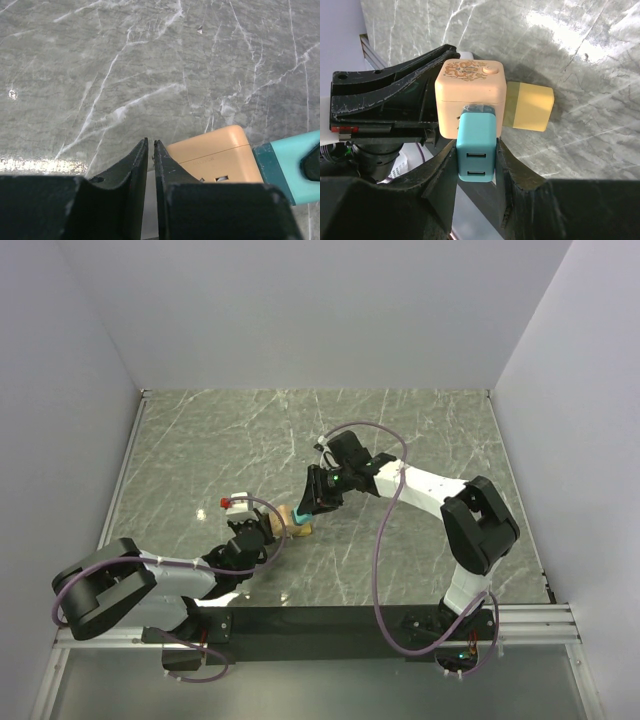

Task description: Insert the plug

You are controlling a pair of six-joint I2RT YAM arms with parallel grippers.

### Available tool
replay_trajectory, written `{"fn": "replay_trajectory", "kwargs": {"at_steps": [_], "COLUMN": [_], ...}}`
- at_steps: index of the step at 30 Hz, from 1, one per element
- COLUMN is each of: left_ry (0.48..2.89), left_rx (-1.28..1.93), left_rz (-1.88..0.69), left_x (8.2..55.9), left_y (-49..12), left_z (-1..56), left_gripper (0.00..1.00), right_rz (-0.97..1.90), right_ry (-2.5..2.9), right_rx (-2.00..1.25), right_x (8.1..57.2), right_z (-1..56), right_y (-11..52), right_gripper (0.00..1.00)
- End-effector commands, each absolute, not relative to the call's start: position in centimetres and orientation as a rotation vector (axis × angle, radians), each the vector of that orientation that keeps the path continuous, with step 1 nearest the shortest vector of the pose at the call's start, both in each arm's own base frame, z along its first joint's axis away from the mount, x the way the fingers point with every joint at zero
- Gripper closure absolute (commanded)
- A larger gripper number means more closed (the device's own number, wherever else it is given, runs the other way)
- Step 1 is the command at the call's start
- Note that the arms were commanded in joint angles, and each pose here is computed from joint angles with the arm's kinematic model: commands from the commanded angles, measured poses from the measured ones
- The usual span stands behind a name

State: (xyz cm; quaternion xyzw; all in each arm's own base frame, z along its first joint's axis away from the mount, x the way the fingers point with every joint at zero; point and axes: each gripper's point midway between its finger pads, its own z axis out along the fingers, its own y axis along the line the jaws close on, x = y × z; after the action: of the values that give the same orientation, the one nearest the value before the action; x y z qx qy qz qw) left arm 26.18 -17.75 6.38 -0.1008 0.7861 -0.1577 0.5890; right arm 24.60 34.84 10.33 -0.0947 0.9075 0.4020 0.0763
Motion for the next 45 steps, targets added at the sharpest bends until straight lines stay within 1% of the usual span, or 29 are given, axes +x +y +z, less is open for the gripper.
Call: {"fn": "replay_trajectory", "kwargs": {"at_steps": [1, 6, 9, 12, 13, 15, 16, 19, 25, 33, 35, 36, 40, 41, 43, 44, 45], "left_ry": [1.812, 1.809, 1.807, 1.796, 1.788, 1.775, 1.768, 1.743, 1.7, 1.669, 1.657, 1.654, 1.636, 1.641, 1.635, 1.641, 1.64], "left_rx": [-0.09, -0.093, -0.099, -0.113, -0.116, -0.116, -0.116, -0.113, -0.165, -0.198, -0.215, -0.219, -0.243, -0.248, -0.262, -0.263, -0.27], "left_rz": [-0.814, -0.814, -0.799, -0.765, -0.76, -0.735, -0.729, -0.718, -0.622, -0.537, -0.536, -0.536, -0.544, -0.536, -0.534, -0.53, -0.525], "left_x": [24.2, 24.1, 24.2, 24.4, 24.5, 24.8, 24.9, 25.0, 25.5, 25.2, 25.0, 24.9, 24.6, 24.5, 24.4, 24.3, 24.3], "left_y": [-26.5, -26.4, -26.1, -25.4, -25.3, -25.0, -24.9, -24.6, -22.1, -19.2, -18.5, -18.4, -17.4, -17.2, -16.9, -16.7, -16.6], "left_z": [10.6, 10.8, 11.0, 11.6, 11.9, 12.6, 12.9, 14.0, 15.7, 16.7, 17.1, 17.2, 17.8, 17.6, 17.8, 17.4, 17.3], "left_gripper": [0.82, 0.82, 0.81, 0.71, 0.61, 0.51, 0.43, 0.34, 0.31, 0.3, 0.3, 0.29, 0.29, 0.29, 0.29, 0.29, 0.29], "right_rz": [1.244, 1.21, 1.188, 1.172, 1.177, 1.164, 1.148, 1.117, 1.041, 0.93, 0.922, 0.927, 0.924, 0.926, 0.905, 0.891, 0.878], "right_ry": [2.785, 2.775, 2.755, 2.724, 2.695, 2.664, 2.647, 2.602, 2.533, 2.466, 2.455, 2.448, 2.428, 2.426, 2.432, 2.431, 2.415], "right_rx": [-0.462, -0.478, -0.472, -0.427, -0.412, -0.381, -0.368, -0.325, -0.243, -0.163, -0.155, -0.156, -0.159, -0.166, -0.157, -0.153, -0.155], "right_x": [19.6, 19.9, 20.7, 22.2, 22.8, 24.0, 24.5, 26.0, 28.1, 30.5, 30.8, 30.8, 31.0, 30.9, 30.8, 30.7, 30.7], "right_z": [6.6, 7.0, 7.5, 8.0, 8.7, 9.1, 9.4, 10.2, 10.9, 11.3, 11.4, 11.6, 12.0, 12.0, 11.4, 11.1, 10.9], "right_y": [38.0, 37.7, 37.5, 36.7, 36.4, 35.7, 35.3, 34.2, 31.5, 29.5, 29.4, 29.5, 29.5, 29.5, 29.1, 28.9, 28.9], "right_gripper": [1.0, 1.0, 1.0, 1.0, 1.0, 1.0, 1.0, 1.0, 1.0, 1.0, 0.94, 0.85, 0.68, 0.66, 0.65, 0.67, 0.72]}}
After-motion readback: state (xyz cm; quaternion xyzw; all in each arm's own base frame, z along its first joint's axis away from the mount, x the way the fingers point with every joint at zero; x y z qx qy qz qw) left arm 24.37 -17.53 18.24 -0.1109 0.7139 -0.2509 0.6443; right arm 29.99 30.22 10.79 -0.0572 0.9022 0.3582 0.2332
